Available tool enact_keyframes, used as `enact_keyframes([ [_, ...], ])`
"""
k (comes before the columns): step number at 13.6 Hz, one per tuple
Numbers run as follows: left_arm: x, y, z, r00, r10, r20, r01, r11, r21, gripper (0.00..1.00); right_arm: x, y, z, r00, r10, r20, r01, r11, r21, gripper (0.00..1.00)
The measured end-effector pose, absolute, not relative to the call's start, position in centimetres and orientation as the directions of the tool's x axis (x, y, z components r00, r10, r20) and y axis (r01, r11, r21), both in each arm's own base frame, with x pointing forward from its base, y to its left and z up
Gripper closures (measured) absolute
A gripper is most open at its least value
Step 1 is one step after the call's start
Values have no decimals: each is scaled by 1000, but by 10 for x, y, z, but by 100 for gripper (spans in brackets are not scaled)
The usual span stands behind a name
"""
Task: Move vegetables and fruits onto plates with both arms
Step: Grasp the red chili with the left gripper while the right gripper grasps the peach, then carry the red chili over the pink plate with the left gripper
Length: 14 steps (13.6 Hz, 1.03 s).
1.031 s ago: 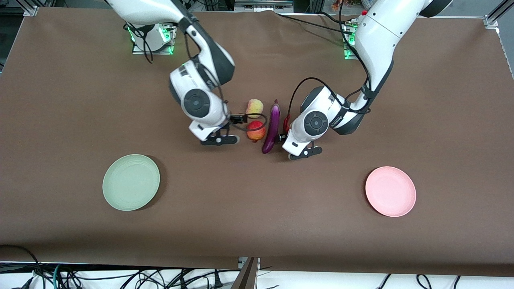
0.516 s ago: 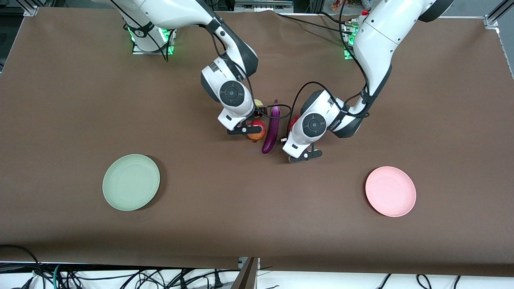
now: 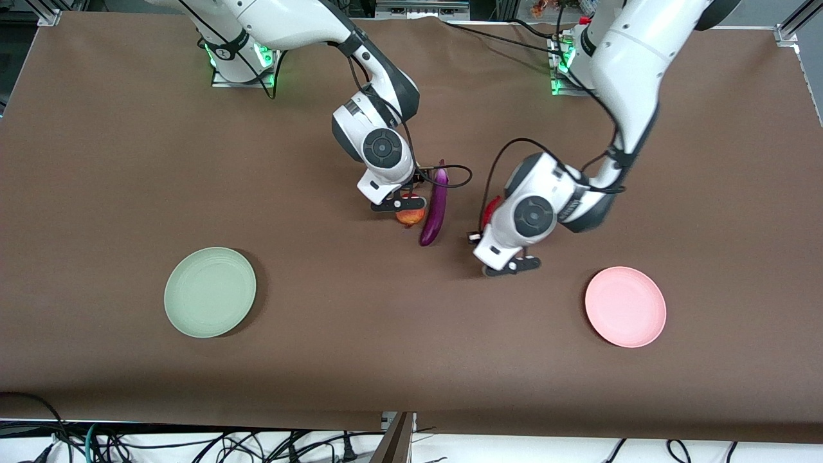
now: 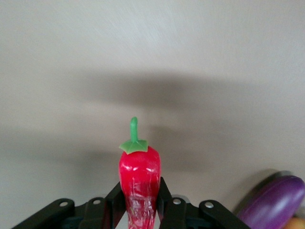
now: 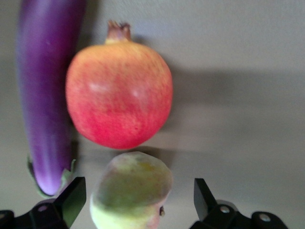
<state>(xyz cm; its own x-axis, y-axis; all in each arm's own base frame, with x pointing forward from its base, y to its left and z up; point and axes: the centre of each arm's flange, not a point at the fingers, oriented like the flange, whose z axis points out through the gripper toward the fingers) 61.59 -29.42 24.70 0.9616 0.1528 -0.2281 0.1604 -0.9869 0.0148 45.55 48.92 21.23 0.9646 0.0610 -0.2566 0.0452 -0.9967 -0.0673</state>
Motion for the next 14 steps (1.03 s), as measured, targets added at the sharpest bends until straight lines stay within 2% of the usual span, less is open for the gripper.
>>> enact_keyframes([
  [3,654,-238,288,987,-13,-160,-19,-999,-37,72,452,489,209,963,61,-263,46,-997,-63,0],
  [7,671,-193,273,952,-268,-145,-296,-927,-230,72,448,492,208,962,68,-265,53,-997,-64,0],
  [9,684,-157,266,900,-401,-172,-432,-875,-220,72,447,493,206,960,65,-271,48,-997,-68,0],
  [12,705,-101,248,750,-638,-177,-662,-729,-173,72,447,494,206,959,58,-277,39,-997,-74,0],
  [14,714,-73,233,676,-719,-162,-737,-658,-155,72,448,494,208,960,57,-274,37,-996,-77,0],
])
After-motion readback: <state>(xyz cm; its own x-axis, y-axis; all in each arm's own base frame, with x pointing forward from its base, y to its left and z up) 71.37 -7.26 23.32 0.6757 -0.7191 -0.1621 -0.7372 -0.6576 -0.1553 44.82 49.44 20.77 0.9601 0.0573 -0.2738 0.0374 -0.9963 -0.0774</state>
